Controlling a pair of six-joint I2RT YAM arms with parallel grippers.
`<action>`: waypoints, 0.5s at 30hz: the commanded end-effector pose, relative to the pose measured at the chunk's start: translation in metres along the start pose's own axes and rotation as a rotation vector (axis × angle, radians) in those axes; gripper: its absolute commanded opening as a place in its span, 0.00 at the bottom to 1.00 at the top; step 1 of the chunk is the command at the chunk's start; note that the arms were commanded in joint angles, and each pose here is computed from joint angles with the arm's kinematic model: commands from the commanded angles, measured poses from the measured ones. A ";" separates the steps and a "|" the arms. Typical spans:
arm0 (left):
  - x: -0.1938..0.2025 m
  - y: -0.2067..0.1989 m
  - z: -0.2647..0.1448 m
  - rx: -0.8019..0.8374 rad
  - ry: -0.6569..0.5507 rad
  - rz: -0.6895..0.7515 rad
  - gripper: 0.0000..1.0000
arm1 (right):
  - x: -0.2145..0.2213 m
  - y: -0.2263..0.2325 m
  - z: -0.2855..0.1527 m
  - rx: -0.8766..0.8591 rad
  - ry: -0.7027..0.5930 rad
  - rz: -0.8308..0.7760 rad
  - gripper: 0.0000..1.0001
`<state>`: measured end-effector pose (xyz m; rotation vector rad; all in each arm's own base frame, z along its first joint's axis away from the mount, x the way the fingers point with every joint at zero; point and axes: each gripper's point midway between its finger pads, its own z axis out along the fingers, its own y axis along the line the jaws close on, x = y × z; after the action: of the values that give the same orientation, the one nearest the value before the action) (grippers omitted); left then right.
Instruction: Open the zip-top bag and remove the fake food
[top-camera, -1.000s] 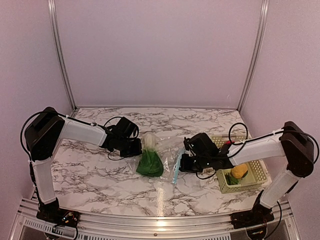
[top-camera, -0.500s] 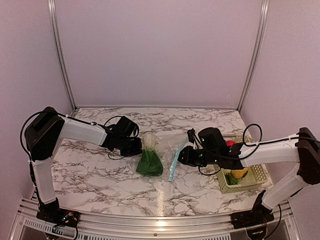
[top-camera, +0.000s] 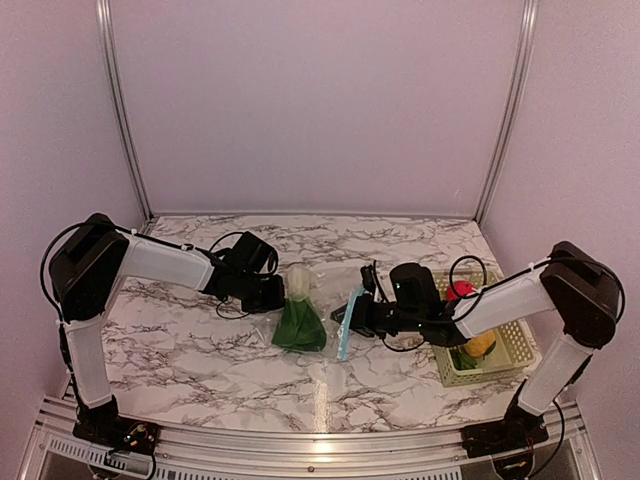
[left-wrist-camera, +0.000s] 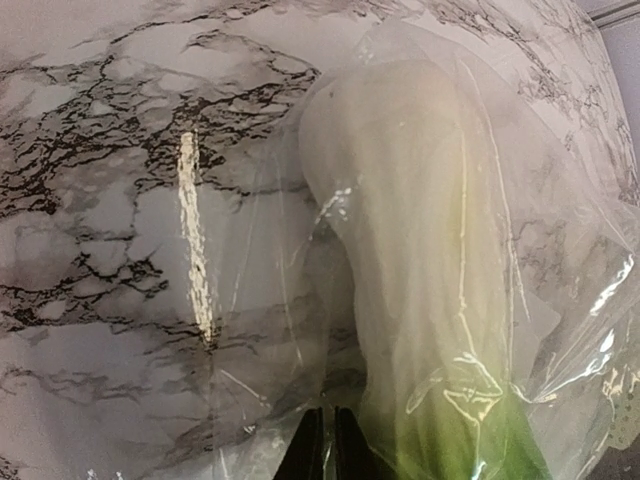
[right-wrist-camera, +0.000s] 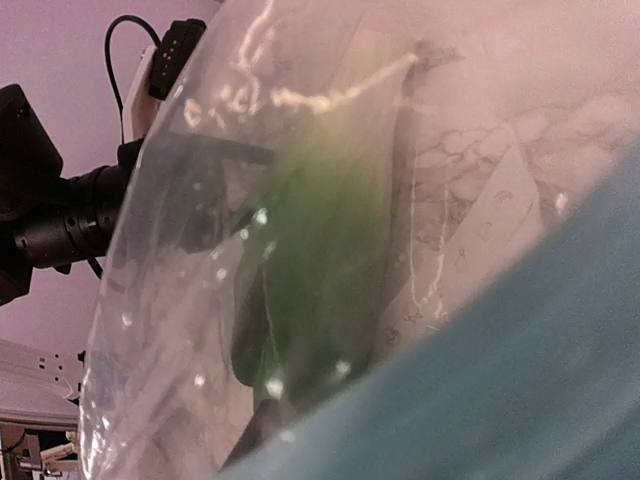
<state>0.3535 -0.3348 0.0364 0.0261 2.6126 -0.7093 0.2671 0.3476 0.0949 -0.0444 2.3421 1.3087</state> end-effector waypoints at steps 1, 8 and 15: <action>0.000 -0.008 0.007 0.046 0.010 0.007 0.05 | -0.014 0.023 0.013 -0.100 -0.028 -0.019 0.30; 0.006 -0.013 0.009 0.066 0.024 0.003 0.06 | -0.006 0.018 0.021 -0.054 -0.025 -0.072 0.57; 0.010 -0.027 0.006 0.113 0.037 0.003 0.05 | 0.007 0.007 0.046 -0.004 0.026 -0.127 0.63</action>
<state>0.3484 -0.3475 0.0380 0.0482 2.6132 -0.7899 0.2731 0.3780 0.0909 -0.1512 2.2971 1.3119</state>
